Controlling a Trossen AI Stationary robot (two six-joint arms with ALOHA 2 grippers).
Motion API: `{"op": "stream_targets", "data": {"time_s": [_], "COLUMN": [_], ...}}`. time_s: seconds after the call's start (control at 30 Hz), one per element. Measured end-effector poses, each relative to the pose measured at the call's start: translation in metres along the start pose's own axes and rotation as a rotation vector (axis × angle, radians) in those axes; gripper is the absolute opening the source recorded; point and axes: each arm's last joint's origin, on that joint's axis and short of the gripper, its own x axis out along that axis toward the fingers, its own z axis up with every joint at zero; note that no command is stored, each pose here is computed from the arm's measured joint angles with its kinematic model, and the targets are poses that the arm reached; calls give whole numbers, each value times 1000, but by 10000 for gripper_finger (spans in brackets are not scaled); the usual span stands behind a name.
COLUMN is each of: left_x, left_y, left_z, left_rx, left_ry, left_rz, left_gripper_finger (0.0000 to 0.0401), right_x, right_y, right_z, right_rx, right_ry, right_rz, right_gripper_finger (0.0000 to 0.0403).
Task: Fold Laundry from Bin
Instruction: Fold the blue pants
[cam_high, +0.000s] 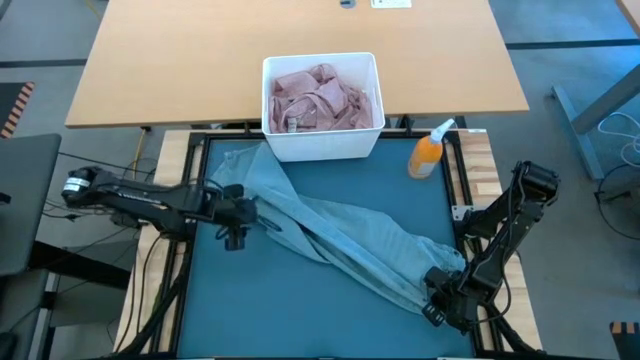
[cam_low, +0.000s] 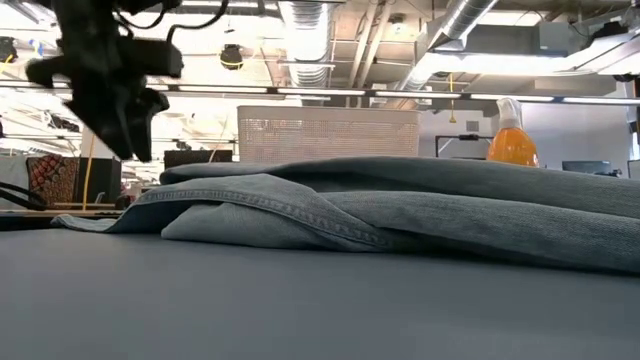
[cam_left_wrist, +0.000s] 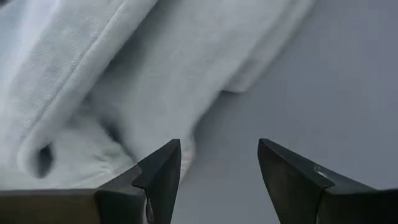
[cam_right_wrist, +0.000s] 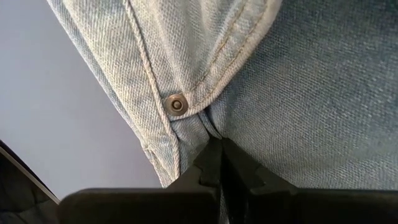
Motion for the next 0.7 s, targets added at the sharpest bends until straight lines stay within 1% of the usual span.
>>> {"op": "stream_targets", "data": {"time_s": [0.07,0.13,0.27,0.47,0.5,0.57,0.63,0.7], "left_x": [11,19,32,61,65,70,69,65], "left_y": [-3,-5,-8,-15,-16,-17,-18,-17], "left_z": [-3,-4,-5,-4,-3,0,3,5], "left_rx": [28,47,74,126,138,160,184,214], "left_ry": [-3,7,50,65,81,136,211,301], "left_rz": [65,97,107,110,109,110,115,120], "left_gripper_finger": [203,203,203,199,192,165,118,58], "right_x": [0,0,0,0,0,0,0,0], "right_y": [0,0,1,1,1,1,2,2], "right_z": [0,0,0,0,0,0,-1,-1], "right_rx": [-2,-2,-2,-4,-4,1,5,5], "right_ry": [0,0,3,3,3,5,8,9], "right_rz": [0,0,7,8,9,13,19,22], "right_gripper_finger": [28,28,28,28,28,28,28,28]}}
